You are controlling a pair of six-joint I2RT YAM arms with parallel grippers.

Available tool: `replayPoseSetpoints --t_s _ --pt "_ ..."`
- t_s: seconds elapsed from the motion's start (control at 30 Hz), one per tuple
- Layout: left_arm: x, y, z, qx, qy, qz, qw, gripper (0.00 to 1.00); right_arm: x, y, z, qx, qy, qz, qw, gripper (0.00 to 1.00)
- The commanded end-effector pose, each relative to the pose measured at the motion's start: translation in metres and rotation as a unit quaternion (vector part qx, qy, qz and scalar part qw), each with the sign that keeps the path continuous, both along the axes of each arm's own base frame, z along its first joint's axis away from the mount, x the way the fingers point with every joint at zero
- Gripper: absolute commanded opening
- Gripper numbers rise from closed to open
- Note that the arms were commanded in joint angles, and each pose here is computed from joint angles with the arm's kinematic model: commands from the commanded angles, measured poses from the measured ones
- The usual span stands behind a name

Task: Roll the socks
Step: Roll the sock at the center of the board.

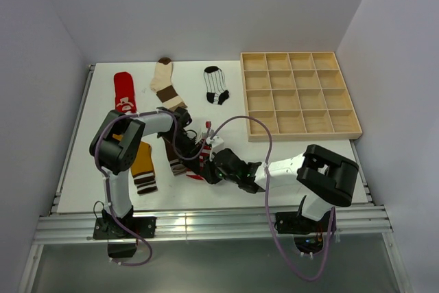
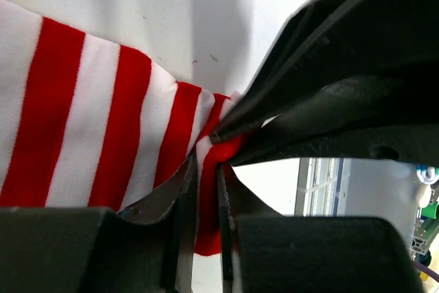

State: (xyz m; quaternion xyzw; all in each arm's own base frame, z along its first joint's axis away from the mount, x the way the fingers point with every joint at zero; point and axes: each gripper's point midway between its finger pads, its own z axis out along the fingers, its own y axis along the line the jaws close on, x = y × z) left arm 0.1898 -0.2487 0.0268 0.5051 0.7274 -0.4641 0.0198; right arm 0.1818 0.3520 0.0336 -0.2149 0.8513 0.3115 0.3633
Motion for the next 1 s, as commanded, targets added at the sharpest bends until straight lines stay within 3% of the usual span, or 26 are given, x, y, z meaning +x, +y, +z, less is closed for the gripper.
replayPoseSetpoints --t_s 0.0,0.1,0.33,0.47,0.73,0.83,0.97 --pt "-0.001 -0.009 0.004 -0.002 0.013 -0.004 1.0 0.0 -0.002 0.012 0.004 -0.002 -0.026 0.024 0.999 0.17" --pt "0.008 -0.012 0.011 -0.008 0.008 0.018 1.0 0.09 -0.006 0.002 -0.004 -0.01 -0.019 0.02 1.0 0.1" --pt "0.058 -0.019 0.039 -0.022 -0.046 0.119 0.992 0.3 -0.012 -0.007 -0.013 -0.015 -0.01 0.02 1.0 0.07" --pt "0.087 -0.009 0.058 -0.034 -0.079 0.181 0.98 0.33 -0.013 -0.008 -0.014 -0.009 -0.008 0.025 1.0 0.07" --pt "0.112 0.015 0.073 -0.032 -0.115 0.246 0.962 0.39 -0.015 -0.005 -0.023 -0.01 0.016 0.041 0.999 0.04" --pt "0.133 0.035 0.089 -0.033 -0.163 0.29 0.942 0.4 -0.014 -0.007 -0.024 -0.004 0.035 0.046 0.998 0.02" --pt "0.157 0.064 0.118 -0.002 -0.236 0.378 0.895 0.39 -0.011 -0.01 -0.025 -0.019 0.054 0.052 0.997 0.01"
